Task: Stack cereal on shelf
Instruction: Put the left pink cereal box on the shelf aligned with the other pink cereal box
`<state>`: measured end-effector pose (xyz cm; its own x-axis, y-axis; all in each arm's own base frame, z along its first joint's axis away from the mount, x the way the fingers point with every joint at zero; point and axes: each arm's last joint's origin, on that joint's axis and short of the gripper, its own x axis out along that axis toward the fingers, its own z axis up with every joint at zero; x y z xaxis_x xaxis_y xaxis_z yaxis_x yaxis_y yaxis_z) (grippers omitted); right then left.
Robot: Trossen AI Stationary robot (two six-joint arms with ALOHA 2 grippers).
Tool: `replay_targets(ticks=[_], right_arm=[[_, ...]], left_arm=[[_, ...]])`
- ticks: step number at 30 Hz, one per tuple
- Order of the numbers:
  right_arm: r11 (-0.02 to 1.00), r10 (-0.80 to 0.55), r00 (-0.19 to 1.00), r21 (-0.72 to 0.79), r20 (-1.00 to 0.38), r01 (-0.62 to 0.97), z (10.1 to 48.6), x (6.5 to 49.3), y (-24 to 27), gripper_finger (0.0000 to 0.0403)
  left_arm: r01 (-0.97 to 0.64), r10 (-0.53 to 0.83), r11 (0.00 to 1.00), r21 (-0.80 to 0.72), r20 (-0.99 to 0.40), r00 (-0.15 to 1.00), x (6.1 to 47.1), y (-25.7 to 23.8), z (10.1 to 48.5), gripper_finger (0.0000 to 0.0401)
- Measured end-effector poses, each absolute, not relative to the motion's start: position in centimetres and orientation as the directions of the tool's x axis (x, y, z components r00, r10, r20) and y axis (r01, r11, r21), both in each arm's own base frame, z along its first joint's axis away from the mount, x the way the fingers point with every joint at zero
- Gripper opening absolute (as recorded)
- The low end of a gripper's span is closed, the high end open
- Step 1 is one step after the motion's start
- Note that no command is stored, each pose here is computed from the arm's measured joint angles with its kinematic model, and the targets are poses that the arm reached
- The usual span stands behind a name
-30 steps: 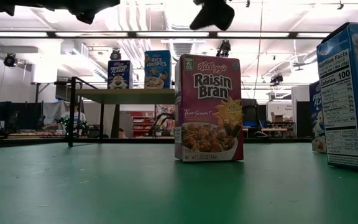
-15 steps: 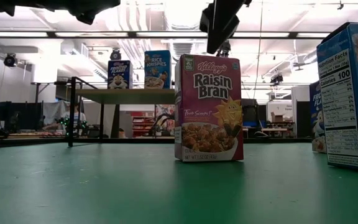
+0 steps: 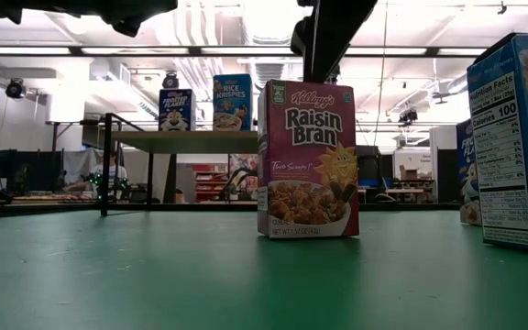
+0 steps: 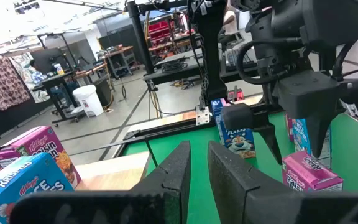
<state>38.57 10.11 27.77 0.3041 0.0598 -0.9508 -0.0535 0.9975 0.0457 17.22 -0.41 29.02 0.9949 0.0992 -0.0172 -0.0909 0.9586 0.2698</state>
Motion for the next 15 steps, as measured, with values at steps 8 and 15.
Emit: replay_targets(ticks=[8,15], right_arm=[[0.997,0.059,0.299,0.045,-0.952,-0.054,27.5,38.49,10.09,0.0237],[0.993,0.084,0.295,0.056,-0.952,-0.102,27.5,38.29,10.79,0.0238]], left_arm=[[-0.089,0.099,0.959,0.27,-0.025,0.995,17.22,-0.42,28.95,0.0038],[-0.089,0.099,0.959,0.268,-0.024,0.995,17.22,-0.41,28.96,0.0038]])
